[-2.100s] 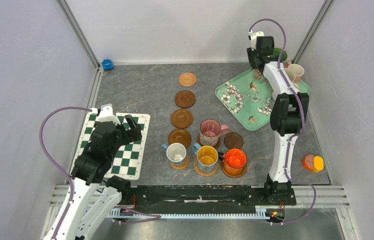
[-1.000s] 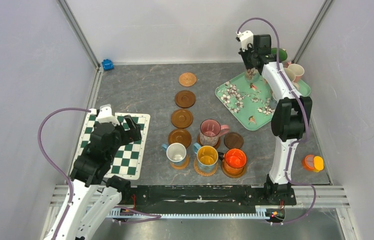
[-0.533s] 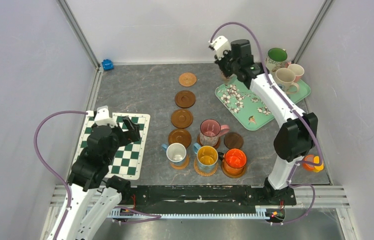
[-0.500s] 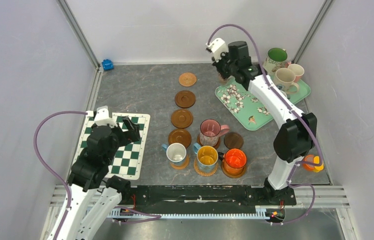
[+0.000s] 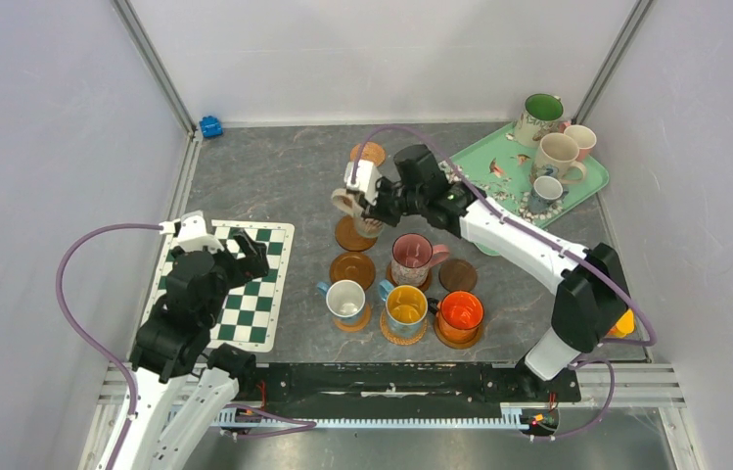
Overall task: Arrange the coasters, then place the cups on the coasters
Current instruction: Place the cup on the coaster.
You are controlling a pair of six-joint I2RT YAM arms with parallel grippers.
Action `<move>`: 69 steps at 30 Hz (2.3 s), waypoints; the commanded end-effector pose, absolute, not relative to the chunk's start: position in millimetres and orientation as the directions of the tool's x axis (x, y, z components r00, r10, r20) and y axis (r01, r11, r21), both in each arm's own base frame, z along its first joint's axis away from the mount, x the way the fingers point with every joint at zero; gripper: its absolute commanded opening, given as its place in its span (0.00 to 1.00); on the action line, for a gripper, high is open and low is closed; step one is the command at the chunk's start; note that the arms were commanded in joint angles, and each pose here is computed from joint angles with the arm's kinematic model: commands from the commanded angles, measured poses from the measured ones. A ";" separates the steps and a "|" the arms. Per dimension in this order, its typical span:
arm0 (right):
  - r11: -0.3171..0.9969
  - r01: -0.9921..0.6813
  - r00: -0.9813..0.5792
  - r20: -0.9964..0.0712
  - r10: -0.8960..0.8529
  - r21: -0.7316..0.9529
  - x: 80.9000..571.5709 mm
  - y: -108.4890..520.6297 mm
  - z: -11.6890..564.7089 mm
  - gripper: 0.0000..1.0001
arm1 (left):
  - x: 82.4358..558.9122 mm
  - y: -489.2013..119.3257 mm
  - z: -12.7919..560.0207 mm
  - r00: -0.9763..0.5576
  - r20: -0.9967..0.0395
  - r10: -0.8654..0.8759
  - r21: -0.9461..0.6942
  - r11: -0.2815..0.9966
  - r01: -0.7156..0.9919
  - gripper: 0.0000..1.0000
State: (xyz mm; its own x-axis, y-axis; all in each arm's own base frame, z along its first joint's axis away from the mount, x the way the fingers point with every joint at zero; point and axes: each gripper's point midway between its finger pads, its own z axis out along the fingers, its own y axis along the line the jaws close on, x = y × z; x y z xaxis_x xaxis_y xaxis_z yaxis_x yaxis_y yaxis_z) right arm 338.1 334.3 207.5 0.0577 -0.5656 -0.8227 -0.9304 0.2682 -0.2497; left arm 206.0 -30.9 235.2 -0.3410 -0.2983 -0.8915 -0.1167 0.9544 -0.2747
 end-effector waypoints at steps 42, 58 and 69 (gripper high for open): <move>-0.040 -0.934 0.325 -0.800 -0.504 -0.354 237.0 401.5 194.9 0.00 | 201.2 -15.8 251.0 -0.274 -0.911 -0.307 -0.269 0.948 -0.167 1.00; -0.024 -0.936 0.323 -0.832 -0.451 -0.350 235.4 408.7 197.8 0.00 | 200.2 -15.8 251.5 -0.270 -0.912 -0.309 -0.272 0.948 -0.164 1.00; -0.026 -0.942 0.311 -0.838 -0.447 -0.335 233.4 410.5 192.4 0.00 | 199.8 -15.9 251.5 -0.269 -0.912 -0.310 -0.275 0.948 -0.163 1.00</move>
